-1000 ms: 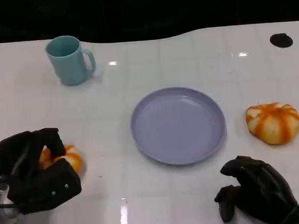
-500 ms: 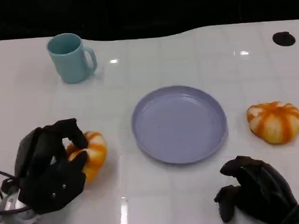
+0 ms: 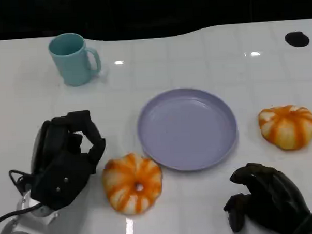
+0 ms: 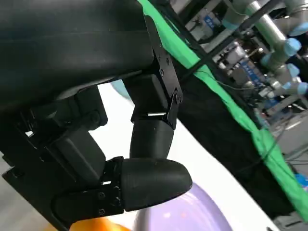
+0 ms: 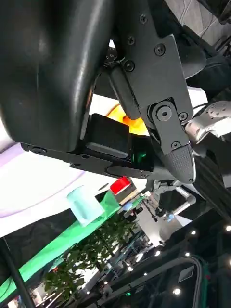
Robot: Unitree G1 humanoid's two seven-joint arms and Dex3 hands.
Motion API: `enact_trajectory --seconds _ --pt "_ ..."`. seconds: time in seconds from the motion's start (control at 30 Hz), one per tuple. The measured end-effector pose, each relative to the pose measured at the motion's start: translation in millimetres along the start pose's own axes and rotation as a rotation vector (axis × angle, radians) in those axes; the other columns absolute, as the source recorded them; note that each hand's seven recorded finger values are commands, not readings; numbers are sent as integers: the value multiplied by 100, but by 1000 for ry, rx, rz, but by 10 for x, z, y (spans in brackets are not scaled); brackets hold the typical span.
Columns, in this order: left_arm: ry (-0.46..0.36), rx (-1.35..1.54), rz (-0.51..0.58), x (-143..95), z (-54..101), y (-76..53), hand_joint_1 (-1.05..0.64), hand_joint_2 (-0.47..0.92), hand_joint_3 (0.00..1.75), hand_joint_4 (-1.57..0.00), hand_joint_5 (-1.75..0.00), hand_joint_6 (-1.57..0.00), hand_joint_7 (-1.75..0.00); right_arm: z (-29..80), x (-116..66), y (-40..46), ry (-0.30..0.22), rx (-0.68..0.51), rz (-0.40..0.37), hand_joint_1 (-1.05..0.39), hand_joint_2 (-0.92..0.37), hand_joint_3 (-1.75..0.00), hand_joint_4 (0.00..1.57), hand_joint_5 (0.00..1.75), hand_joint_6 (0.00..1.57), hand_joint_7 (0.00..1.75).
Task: Grasp the bread from the table and place it into the plate.
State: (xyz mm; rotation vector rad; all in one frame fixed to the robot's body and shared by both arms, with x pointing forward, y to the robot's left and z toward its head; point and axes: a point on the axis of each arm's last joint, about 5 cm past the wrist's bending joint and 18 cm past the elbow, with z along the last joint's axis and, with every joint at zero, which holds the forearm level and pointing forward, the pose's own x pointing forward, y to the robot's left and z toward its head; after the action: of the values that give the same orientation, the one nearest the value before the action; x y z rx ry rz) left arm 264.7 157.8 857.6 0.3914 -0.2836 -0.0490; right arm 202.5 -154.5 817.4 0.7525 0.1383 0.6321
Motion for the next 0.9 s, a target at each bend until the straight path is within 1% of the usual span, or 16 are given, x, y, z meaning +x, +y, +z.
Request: enact_trajectory --seconds 0.13,0.3,0.33,0.37,0.4,0.43,0.5,0.53,0.57,0.63,0.67,0.7,0.73,0.77,0.83,0.9 --pt "-21 -14 -5 45 48 -57 -105 70 85 -157 -175 -157 -175 -2 -3 0 0 0 -1 -73 -91 0 152 80 157 37" --pt "-26 -16 -1 54 61 -80 -105 71 83 -157 -175 -157 -175 2 -8 5 -3 -3 -3 -73 -91 0 152 80 157 37" --pt "-27 -13 1 53 60 -79 -105 79 69 -157 -175 -157 -175 4 -7 6 -3 -4 -2 -73 -91 0 152 80 157 37" --pt "-35 -6 -4 52 61 -72 -105 82 63 -157 -175 -157 -175 6 -6 7 -4 -5 -1 -73 -90 0 152 80 157 37" --pt "-52 2 -11 51 66 -59 -105 86 50 -157 -175 -155 -175 7 -5 8 -4 -5 0 -73 -90 0 152 80 157 37" --pt "-73 16 -28 55 74 -33 -105 90 37 -155 -175 -149 -175 8 -5 8 -4 -5 0 -72 -91 0 152 80 157 36" --pt "-109 42 -67 70 95 37 -105 91 30 -146 -175 -131 -175 8 -6 9 -4 -5 0 -72 -91 0 152 80 157 37" --pt "-128 66 -97 78 110 81 -105 92 31 -135 -175 -97 -175 9 -8 9 -5 -6 0 -72 -91 0 152 80 157 37" --pt "-146 110 -130 82 127 129 -105 92 31 -131 -175 -84 -175 10 -8 12 -5 -7 1 -72 -91 0 152 80 157 37" --pt "-171 237 -208 81 175 241 -105 92 31 -107 -175 -32 -175 12 -12 13 -5 -8 1 -72 -91 -1 152 80 157 37" --pt "-172 296 -234 74 205 286 -105 92 31 -91 -175 -16 -175 11 -14 13 -5 -8 0 -72 -92 -1 151 80 157 36" --pt "-167 350 -257 60 237 326 -105 92 31 -83 -175 -8 -175 10 -15 14 -5 -8 0 -71 -92 -1 151 80 157 36" --pt "-158 398 -284 38 271 353 -105 92 31 -45 -175 -3 -175 10 -15 14 -5 -8 0 -71 -92 -1 151 80 157 36" --pt "-147 445 -313 26 309 372 -105 92 32 -26 -175 -2 -175 9 -17 14 -5 -9 0 -71 -92 -1 151 80 157 36" --pt "-125 557 -388 -7 416 419 -105 92 32 -5 -175 0 -175 6 -13 17 -4 -9 2 -71 -92 -1 151 81 157 36" --pt "-115 640 -439 -35 524 454 -105 92 32 -1 -175 0 -175 6 -15 17 -6 -11 1 -71 -92 -1 151 81 157 35"
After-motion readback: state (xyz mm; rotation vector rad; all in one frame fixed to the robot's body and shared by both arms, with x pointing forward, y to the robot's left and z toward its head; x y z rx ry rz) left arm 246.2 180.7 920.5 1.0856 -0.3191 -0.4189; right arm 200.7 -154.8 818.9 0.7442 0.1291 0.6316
